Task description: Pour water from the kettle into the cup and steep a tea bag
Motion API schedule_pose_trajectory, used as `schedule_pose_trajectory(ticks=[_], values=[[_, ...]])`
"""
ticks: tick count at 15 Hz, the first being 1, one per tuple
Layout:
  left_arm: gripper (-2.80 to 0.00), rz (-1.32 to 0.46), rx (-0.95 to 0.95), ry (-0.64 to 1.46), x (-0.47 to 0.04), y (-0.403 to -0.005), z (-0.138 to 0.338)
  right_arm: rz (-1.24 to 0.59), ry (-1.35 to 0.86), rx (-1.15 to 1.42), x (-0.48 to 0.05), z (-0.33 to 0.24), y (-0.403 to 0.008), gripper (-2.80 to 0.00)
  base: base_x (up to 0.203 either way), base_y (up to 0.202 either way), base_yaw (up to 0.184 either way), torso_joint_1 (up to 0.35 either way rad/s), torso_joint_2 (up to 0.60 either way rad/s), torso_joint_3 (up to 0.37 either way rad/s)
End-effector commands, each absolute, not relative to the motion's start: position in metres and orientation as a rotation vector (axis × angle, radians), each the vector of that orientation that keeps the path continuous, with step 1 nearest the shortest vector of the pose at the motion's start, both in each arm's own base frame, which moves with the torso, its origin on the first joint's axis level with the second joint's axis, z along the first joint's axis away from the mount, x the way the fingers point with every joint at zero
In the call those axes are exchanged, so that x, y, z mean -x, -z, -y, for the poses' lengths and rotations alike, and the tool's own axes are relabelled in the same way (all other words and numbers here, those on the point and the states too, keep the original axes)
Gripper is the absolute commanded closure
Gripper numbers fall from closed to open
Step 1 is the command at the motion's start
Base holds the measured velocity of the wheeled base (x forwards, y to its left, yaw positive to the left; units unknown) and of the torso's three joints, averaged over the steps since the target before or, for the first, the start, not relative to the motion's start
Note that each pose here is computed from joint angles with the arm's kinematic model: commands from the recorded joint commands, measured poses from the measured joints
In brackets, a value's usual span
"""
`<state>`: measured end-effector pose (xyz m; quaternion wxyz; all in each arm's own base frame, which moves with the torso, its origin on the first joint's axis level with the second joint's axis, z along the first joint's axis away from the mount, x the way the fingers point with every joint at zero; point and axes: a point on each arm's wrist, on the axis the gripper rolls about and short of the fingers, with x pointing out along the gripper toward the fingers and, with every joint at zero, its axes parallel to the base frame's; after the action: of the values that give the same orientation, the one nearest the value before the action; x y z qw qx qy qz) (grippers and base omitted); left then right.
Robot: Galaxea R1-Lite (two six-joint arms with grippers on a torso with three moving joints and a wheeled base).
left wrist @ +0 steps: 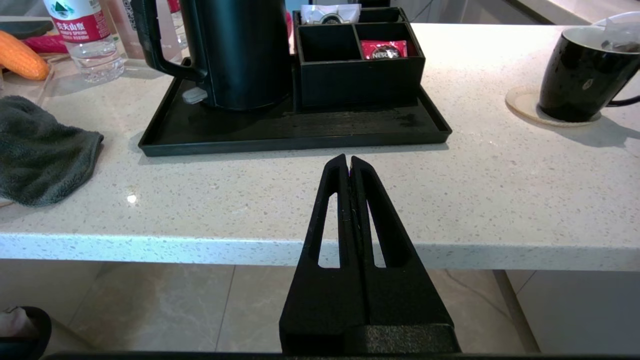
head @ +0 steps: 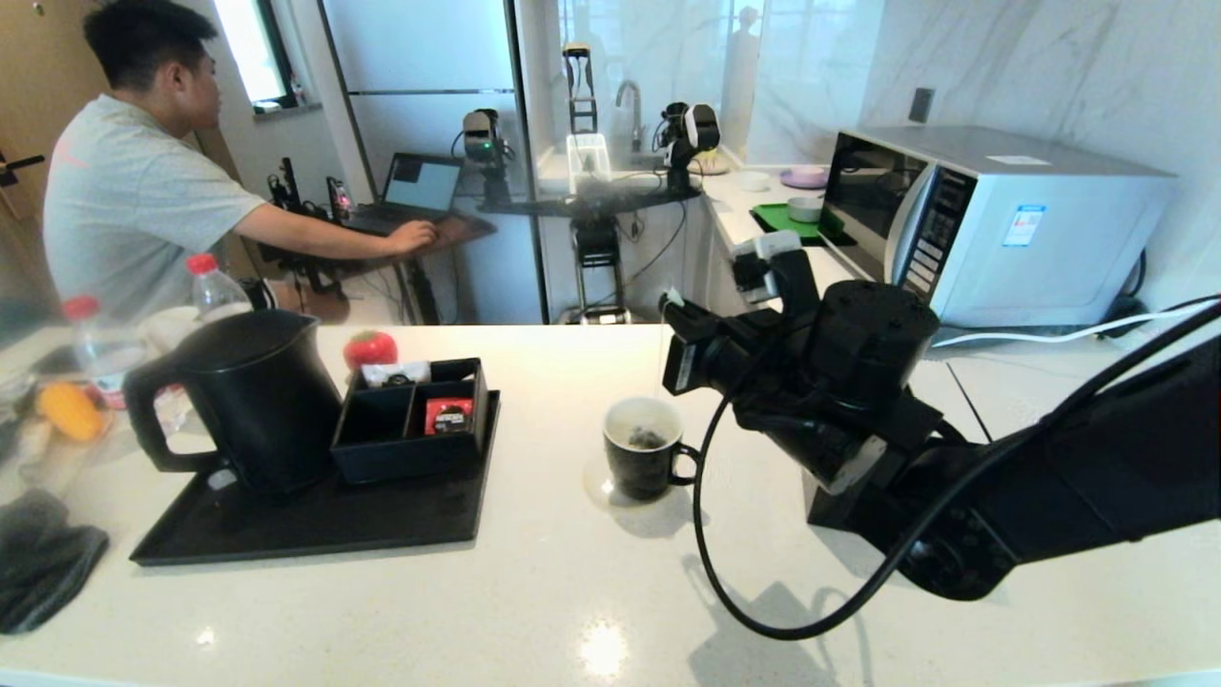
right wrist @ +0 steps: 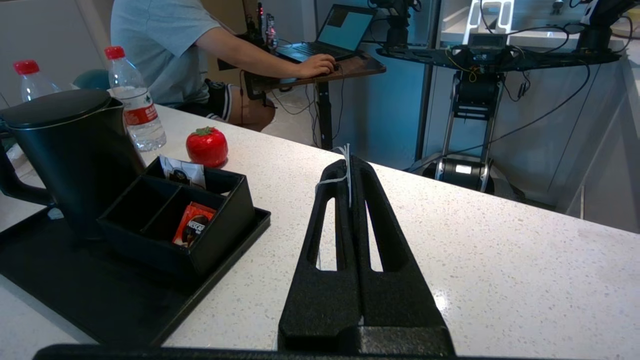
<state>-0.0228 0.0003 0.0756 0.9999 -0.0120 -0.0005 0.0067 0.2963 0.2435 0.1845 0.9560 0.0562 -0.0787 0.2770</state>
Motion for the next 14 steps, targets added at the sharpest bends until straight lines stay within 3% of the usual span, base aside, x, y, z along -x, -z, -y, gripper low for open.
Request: schedule_pose_trajectory(ticks=[1, 14], values=[[0.0, 0.002, 0.025, -0.015, 0.023, -0.076, 0.0, 0.16, -0.547, -0.112, -0.296, -0.236, -0.185, 0.0, 0.0, 0.0, 0.0, 0.0, 0.0, 0.0], [0.0, 0.002, 0.025, -0.015, 0.023, -0.076, 0.0, 0.172, -0.504, -0.09, -0.299, -0.219, -0.193, 0.0, 0.0, 0.0, 0.0, 0.0, 0.0, 0.0]])
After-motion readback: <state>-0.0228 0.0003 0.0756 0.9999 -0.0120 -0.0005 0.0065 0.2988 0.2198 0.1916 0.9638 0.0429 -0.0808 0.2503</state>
